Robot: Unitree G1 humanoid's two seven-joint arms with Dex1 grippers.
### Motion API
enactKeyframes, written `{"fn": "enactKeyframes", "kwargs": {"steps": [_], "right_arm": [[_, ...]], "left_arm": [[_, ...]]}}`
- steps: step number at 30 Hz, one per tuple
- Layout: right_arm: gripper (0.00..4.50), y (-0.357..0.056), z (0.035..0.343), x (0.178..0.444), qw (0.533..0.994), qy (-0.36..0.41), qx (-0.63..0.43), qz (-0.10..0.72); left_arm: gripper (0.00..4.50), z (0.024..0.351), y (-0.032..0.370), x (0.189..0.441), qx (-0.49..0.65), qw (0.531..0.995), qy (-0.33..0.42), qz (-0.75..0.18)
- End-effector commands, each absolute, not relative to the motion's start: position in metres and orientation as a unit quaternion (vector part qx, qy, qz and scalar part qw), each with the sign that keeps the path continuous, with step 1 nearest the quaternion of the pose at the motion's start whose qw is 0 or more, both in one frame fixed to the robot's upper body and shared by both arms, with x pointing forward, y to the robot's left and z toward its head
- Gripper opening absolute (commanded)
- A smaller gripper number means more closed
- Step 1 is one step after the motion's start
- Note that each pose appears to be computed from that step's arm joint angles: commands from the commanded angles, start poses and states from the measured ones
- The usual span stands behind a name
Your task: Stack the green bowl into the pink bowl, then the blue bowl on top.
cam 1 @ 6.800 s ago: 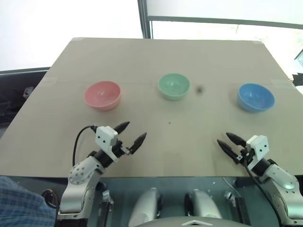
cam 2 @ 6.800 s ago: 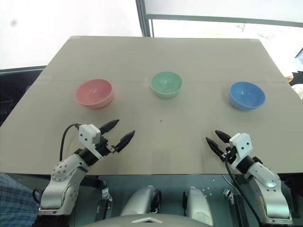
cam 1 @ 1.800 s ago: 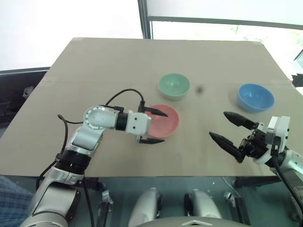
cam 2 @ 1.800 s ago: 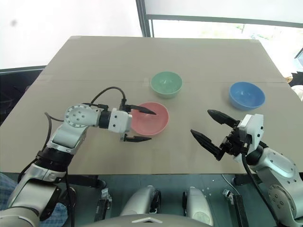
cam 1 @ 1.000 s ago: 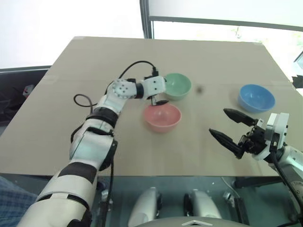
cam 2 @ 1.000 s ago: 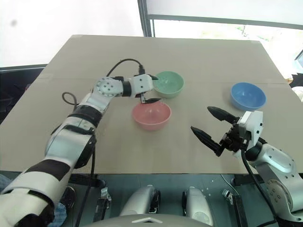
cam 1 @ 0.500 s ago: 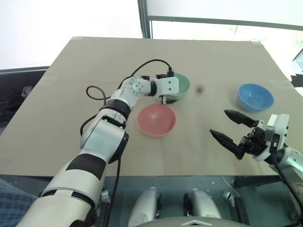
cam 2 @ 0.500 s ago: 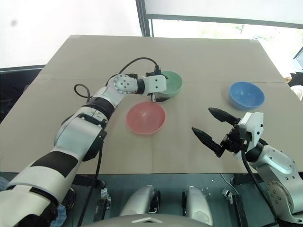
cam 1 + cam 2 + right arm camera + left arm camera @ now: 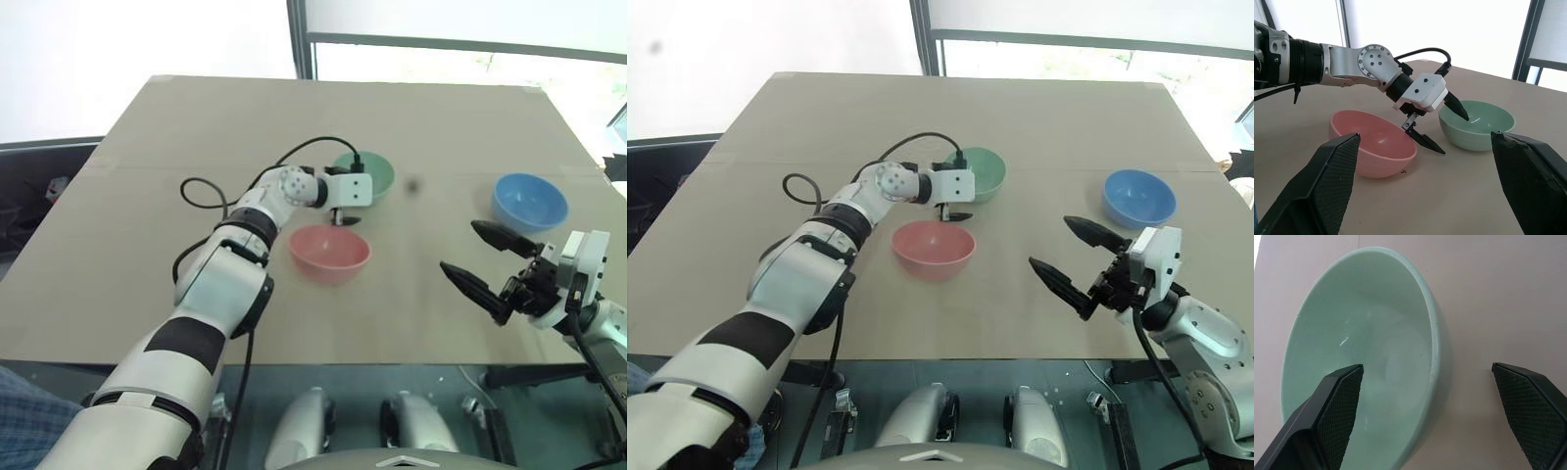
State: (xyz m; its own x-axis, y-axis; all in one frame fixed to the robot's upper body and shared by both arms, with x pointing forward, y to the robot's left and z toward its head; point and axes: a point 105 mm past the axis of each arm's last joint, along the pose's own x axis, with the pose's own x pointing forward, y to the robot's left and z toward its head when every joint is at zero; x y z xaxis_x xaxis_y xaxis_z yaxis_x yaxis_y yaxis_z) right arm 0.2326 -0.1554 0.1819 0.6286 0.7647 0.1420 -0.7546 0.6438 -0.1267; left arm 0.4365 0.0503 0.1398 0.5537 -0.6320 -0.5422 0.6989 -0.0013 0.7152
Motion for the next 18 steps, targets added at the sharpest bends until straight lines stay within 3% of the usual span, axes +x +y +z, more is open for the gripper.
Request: {"fn": "enactKeyframes", "kwargs": {"steps": [1, 3, 5, 7, 12, 13, 18], "right_arm": [[4.50, -0.157, 0.193, 0.228, 0.899, -0.113, -0.048, 0.420], [4.50, -0.159, 0.192, 0.229, 0.902, -0.110, -0.053, 0.414], [4.50, -0.163, 0.192, 0.233, 0.910, -0.105, -0.053, 0.398], [4.50, -0.166, 0.193, 0.235, 0.914, -0.108, -0.052, 0.389], [4.50, -0.168, 0.191, 0.234, 0.916, -0.099, -0.054, 0.385], [4.50, -0.169, 0.190, 0.234, 0.918, -0.094, -0.053, 0.382], [4.50, -0.171, 0.188, 0.234, 0.921, -0.087, -0.060, 0.376]], "left_arm": [[3.87, 0.154, 0.043, 0.440, 0.534, 0.709, 0.017, -0.461], [3.28, 0.153, 0.042, 0.440, 0.535, 0.707, 0.018, -0.462], [2.15, 0.153, 0.041, 0.440, 0.535, 0.706, 0.018, -0.463], [1.91, 0.153, 0.040, 0.440, 0.535, 0.706, 0.017, -0.464], [0.31, 0.151, 0.038, 0.438, 0.536, 0.703, 0.016, -0.467], [0.10, 0.151, 0.038, 0.438, 0.536, 0.703, 0.016, -0.468], [0.10, 0.150, 0.036, 0.437, 0.537, 0.700, 0.015, -0.472]]}}
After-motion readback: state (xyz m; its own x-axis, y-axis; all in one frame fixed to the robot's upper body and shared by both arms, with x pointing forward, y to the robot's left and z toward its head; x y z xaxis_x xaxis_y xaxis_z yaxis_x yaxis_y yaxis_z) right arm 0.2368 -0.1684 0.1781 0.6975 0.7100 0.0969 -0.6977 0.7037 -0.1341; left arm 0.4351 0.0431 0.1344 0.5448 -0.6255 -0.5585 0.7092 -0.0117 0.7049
